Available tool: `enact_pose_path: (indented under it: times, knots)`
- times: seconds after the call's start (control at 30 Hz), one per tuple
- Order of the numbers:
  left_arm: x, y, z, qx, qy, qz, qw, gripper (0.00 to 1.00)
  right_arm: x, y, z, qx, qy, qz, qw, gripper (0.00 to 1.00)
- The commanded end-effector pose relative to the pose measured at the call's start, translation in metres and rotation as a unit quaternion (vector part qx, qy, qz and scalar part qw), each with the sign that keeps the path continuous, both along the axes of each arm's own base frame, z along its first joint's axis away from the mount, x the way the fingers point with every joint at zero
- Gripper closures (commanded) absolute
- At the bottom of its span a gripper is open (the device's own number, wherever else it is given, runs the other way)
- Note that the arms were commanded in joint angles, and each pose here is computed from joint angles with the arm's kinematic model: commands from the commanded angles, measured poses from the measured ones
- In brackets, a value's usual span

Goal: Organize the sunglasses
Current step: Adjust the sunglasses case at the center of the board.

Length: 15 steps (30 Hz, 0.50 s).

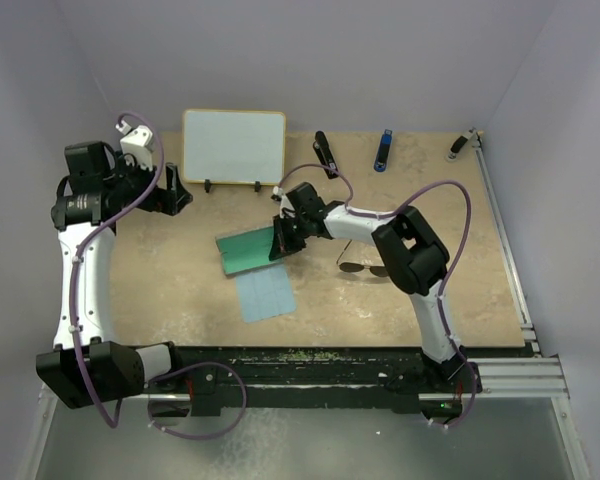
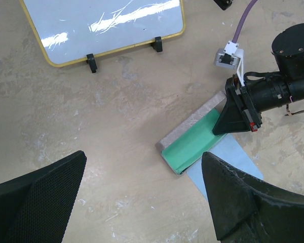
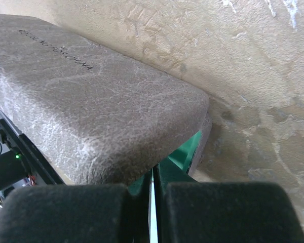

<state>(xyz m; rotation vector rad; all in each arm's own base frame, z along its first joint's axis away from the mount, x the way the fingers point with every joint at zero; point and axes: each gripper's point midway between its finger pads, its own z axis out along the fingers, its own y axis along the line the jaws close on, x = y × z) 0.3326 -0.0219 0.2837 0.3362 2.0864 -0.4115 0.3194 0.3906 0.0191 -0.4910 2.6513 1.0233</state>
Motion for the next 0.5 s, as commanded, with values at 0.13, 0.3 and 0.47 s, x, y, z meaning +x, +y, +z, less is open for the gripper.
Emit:
enact_pose_path:
  times: [0.13, 0.3, 0.47]
  knots:
    - [0.005, 0.001, 0.000, 0.028, -0.016, -0.005, 0.999, 0.02, -0.003, -0.014, -0.032, -0.069, 0.000, -0.020, 0.997, 1.00]
    - [0.008, 0.000, -0.003, 0.038, -0.016, -0.004, 0.999, 0.02, 0.014, -0.013, -0.045, -0.100, -0.009, -0.041, 0.994, 1.00]
    - [0.018, -0.002, -0.016, 0.078, -0.026, -0.020, 0.996, 0.02, 0.028, -0.006, -0.047, -0.110, -0.004, -0.054, 0.992, 1.00]
